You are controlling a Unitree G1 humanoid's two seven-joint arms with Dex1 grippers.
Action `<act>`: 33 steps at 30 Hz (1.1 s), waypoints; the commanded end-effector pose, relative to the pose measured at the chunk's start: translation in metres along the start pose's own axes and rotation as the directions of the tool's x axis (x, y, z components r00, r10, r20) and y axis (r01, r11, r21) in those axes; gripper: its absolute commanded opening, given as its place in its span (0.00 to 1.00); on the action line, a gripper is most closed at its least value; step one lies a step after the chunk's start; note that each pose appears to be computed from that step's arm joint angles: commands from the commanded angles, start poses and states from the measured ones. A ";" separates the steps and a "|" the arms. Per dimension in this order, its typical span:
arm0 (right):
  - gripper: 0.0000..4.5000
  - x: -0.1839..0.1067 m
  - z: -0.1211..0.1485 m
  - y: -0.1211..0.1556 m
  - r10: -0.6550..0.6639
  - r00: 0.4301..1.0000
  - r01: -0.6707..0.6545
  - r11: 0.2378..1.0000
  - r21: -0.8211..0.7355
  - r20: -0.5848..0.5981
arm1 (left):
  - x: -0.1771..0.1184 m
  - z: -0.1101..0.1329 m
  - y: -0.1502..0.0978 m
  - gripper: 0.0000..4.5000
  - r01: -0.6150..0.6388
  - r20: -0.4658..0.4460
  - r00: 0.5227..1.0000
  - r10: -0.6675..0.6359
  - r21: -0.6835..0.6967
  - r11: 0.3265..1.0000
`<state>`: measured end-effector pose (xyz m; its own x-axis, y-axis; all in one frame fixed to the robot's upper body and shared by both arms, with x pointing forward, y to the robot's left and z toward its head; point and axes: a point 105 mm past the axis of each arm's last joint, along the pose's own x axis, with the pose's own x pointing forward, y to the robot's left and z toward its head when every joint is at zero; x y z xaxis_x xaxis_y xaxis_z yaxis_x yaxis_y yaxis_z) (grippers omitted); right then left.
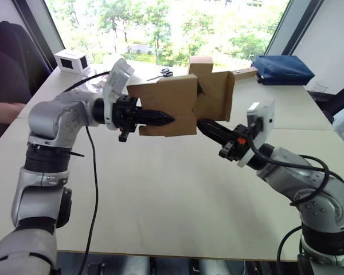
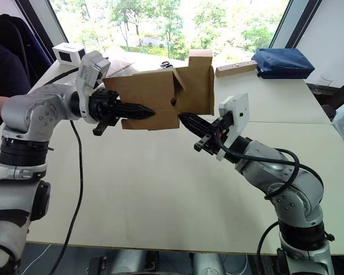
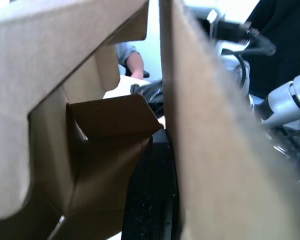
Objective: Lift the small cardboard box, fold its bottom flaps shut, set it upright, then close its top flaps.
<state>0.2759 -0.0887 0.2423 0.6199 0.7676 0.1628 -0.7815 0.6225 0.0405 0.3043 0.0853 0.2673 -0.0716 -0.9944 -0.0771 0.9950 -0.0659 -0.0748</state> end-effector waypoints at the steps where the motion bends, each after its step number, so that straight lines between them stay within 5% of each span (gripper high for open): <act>1: 0.02 0.001 0.009 0.014 0.064 0.997 -0.063 0.998 -0.022 0.042 | 0.002 0.007 -0.005 0.00 0.021 0.003 1.000 -0.021 0.042 0.999; 9: 0.02 -0.001 0.004 0.016 0.077 0.997 -0.077 0.996 -0.045 0.005 | 0.003 0.009 -0.004 0.00 0.016 0.002 1.000 -0.017 0.049 0.999; 13: 0.02 -0.019 0.018 0.005 0.057 0.997 -0.065 0.987 -0.150 -0.059 | -0.007 0.010 0.003 0.00 -0.028 -0.002 1.000 0.029 0.061 0.998; 17: 0.02 -0.038 0.041 0.009 0.120 0.992 -0.122 0.989 -0.082 -0.030 | -0.012 0.013 0.006 0.00 -0.039 0.001 0.999 0.039 0.067 0.997; 21: 0.02 -0.055 0.067 -0.032 -0.055 0.992 0.059 0.998 -0.029 0.115 | -0.014 0.016 0.003 0.00 -0.034 0.008 0.999 0.034 0.075 0.997; 26: 0.02 -0.057 0.062 -0.089 -0.315 0.931 0.325 0.945 -0.025 0.183 | -0.011 0.019 -0.002 0.00 -0.016 0.013 1.000 0.015 0.079 0.997; 33: 0.02 -0.032 0.039 -0.099 -0.325 0.934 0.330 0.944 -0.009 0.151 | -0.010 0.022 -0.006 0.00 -0.005 0.005 1.000 0.005 0.089 0.996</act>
<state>0.3294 -0.1908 0.2651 0.8436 0.4689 0.2617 -0.5104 0.8515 0.1197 0.3068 0.0923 0.2722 -0.0506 -0.9944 -0.0930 0.9977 -0.0461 -0.0500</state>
